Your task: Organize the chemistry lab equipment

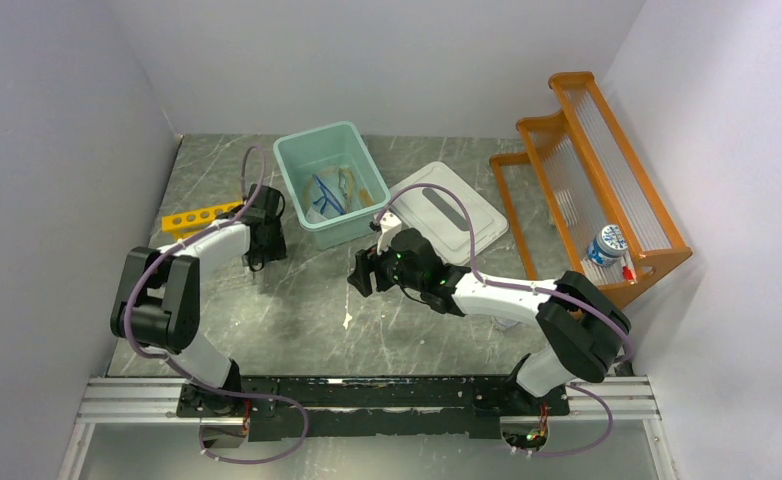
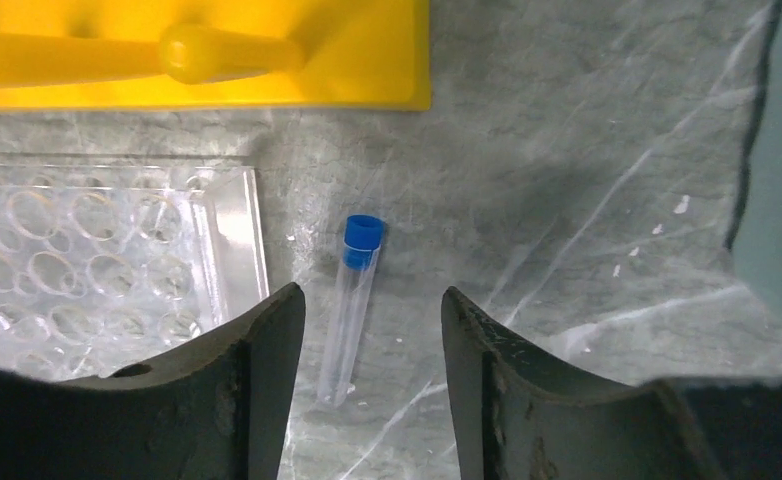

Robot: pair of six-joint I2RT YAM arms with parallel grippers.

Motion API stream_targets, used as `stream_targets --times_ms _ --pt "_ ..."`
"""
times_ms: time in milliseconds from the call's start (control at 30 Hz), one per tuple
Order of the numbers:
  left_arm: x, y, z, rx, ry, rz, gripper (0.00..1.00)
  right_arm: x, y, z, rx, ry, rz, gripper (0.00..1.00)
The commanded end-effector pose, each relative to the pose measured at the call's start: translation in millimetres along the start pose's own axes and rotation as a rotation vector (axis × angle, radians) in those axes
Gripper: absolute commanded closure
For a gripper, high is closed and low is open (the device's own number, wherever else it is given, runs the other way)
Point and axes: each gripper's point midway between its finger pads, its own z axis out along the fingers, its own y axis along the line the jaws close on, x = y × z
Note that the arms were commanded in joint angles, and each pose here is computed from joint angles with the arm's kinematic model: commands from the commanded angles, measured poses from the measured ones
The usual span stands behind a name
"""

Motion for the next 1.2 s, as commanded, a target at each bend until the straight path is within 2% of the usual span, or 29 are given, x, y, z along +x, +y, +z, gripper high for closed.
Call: stream_targets --times_ms 0,200,467,567,667,833,1033,1167 --pt "0 -4 6 -0.004 0.006 0.003 0.46 -4 -4 2 0.02 -0.005 -0.003 0.29" --pt "10 -6 17 -0.003 0.04 0.006 0.65 -3 -5 3 0.02 -0.001 -0.007 0.3" --pt "14 -7 17 0.003 0.049 -0.001 0.86 -2 -2 4 0.001 0.004 0.005 0.3" --pt "9 -17 4 0.064 0.03 -0.025 0.86 -2 3 5 -0.024 0.008 0.023 0.3" --pt "5 -40 -21 0.193 0.018 -0.067 0.86 -2 11 8 -0.066 0.012 0.053 0.29" --pt "3 -73 -67 0.396 0.001 -0.159 0.85 -18 50 17 -0.253 0.021 0.117 0.29" --pt "6 -73 -106 0.494 -0.04 -0.258 0.85 -35 102 29 -0.425 0.053 0.229 0.29" --pt "6 -64 -126 0.515 -0.086 -0.313 0.85 -35 121 45 -0.4 0.098 0.322 0.29"
